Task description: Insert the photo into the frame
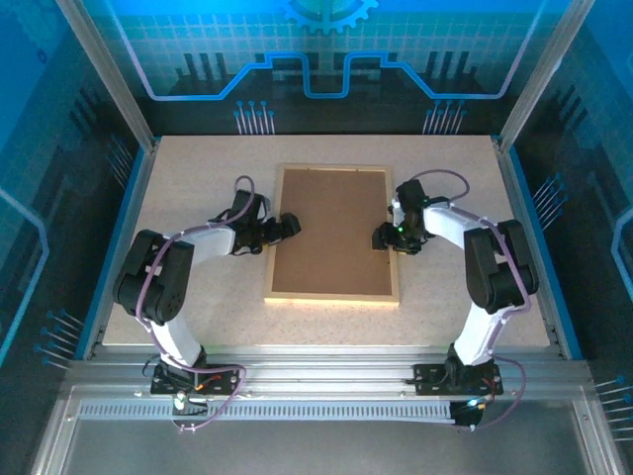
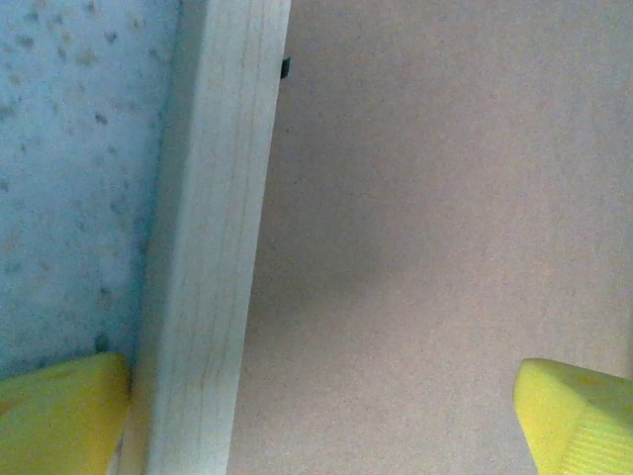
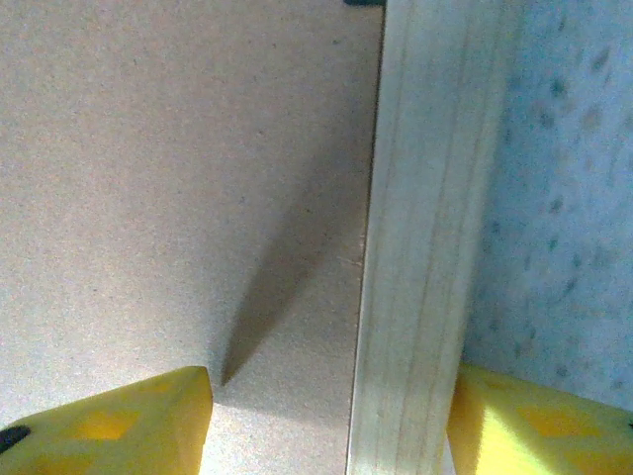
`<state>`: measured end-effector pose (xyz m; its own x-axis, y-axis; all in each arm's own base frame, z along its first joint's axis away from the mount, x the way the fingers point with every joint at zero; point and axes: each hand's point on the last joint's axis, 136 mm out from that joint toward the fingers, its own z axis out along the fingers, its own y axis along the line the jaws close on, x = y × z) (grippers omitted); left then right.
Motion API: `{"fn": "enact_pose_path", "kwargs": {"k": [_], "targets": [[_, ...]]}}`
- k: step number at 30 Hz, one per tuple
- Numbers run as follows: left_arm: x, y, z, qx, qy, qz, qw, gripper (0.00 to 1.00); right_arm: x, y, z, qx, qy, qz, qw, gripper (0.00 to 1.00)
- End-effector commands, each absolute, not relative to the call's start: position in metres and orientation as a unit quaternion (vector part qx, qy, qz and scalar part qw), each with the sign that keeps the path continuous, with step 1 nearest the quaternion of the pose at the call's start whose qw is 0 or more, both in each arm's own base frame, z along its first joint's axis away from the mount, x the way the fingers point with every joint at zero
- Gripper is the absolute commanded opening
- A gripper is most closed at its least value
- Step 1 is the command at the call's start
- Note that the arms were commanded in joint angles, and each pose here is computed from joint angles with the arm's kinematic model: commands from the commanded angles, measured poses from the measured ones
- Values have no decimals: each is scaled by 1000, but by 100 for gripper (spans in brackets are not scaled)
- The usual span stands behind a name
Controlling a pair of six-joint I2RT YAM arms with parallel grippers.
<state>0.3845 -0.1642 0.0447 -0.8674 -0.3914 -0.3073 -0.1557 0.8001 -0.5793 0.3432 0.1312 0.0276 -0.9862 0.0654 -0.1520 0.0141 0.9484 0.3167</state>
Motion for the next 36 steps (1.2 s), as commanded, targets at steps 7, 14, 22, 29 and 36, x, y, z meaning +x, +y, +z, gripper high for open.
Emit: {"fn": "enact_pose_path", "kwargs": {"k": [7, 14, 22, 29, 36], "targets": [[350, -177, 61, -136, 929, -285, 192, 99, 343, 123, 58, 25, 981, 155, 117, 74], [396, -163, 74, -148, 927, -263, 224, 99, 405, 101, 103, 33, 973, 103, 202, 100], [451, -149, 78, -165, 913, -271, 256, 99, 466, 93, 104, 17, 967, 122, 225, 86], [453, -153, 51, -177, 915, -276, 235, 99, 501, 72, 73, 22, 978, 80, 189, 69], [447, -160, 39, -183, 912, -293, 219, 99, 519, 68, 55, 21, 982, 66, 173, 67]]}}
